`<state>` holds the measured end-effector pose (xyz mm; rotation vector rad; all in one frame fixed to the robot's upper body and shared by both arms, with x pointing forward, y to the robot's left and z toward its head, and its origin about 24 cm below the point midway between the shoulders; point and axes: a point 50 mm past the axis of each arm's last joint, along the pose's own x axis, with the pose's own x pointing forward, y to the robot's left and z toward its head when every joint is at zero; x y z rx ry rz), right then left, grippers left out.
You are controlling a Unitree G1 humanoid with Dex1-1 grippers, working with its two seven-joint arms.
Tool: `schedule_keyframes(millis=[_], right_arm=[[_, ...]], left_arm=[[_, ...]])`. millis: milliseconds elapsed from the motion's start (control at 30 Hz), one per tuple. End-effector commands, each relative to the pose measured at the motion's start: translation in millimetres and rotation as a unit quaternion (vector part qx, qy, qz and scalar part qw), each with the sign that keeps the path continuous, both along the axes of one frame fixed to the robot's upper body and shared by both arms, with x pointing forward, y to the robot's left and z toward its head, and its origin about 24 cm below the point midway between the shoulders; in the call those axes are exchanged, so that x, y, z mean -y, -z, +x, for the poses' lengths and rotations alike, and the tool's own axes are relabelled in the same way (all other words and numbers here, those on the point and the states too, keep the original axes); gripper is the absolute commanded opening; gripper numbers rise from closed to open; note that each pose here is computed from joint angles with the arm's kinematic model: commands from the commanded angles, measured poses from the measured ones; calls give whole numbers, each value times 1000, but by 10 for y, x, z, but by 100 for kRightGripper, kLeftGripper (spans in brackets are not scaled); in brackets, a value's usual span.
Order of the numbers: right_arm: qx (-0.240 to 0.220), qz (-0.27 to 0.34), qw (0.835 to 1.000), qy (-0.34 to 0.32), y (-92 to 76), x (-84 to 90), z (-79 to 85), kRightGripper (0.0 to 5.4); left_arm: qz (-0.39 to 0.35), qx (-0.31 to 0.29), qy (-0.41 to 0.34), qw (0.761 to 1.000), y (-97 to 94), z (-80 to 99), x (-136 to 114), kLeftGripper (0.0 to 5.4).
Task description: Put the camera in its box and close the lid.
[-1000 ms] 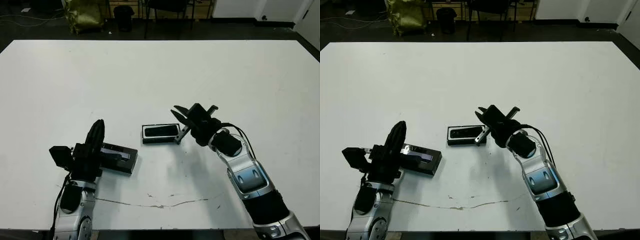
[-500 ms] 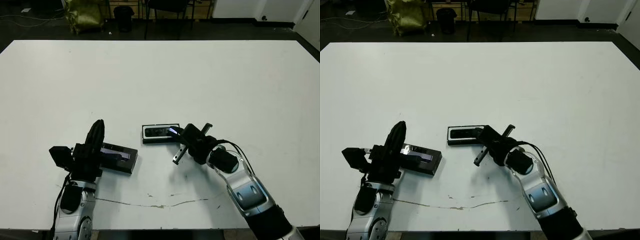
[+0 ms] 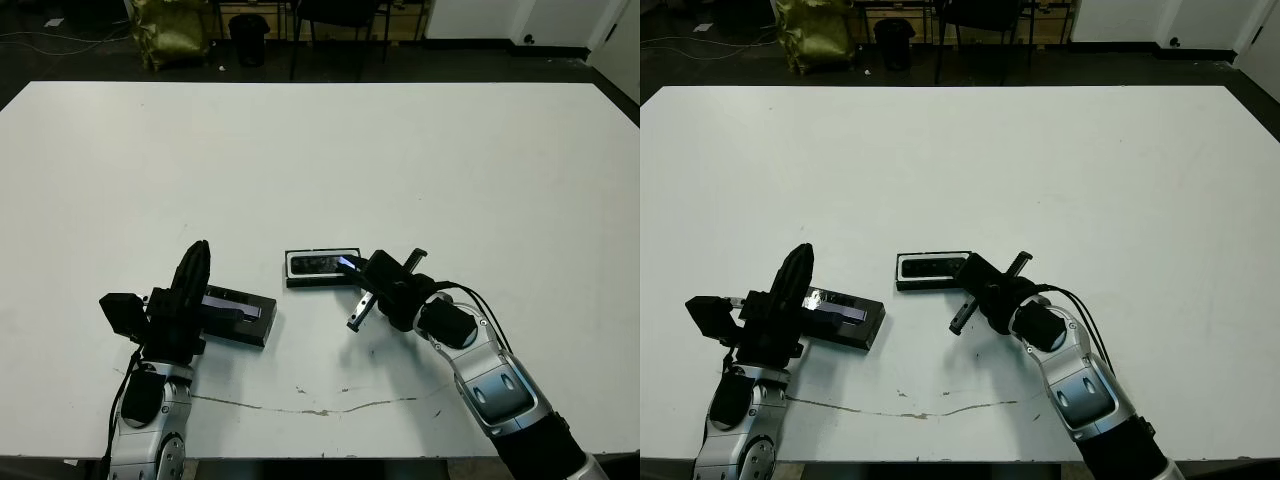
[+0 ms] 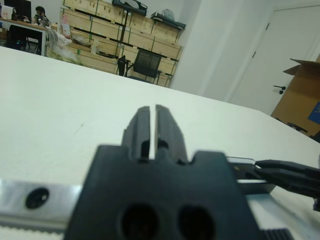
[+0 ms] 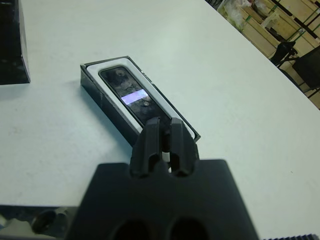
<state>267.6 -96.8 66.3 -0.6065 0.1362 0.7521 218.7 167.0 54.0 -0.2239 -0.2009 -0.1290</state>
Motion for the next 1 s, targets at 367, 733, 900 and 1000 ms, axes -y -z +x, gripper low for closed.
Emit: schedule_keyframes(millis=[367, 733, 900, 1000], right_arm=[[97, 174, 978, 68, -539, 307, -58, 1], [108, 225, 955, 161, -524, 725, -288, 1], [84, 234, 951, 186, -376, 869, -379, 1], [89, 226, 947, 211, -322, 931, -435, 1]], left_arm=[[9, -12, -7, 1000, 19, -11, -20, 0], [66, 13, -17, 998, -138, -30, -182, 0], [113, 22, -6, 993, -341, -37, -345, 0], [174, 43, -20, 984, -548, -21, -506, 0]])
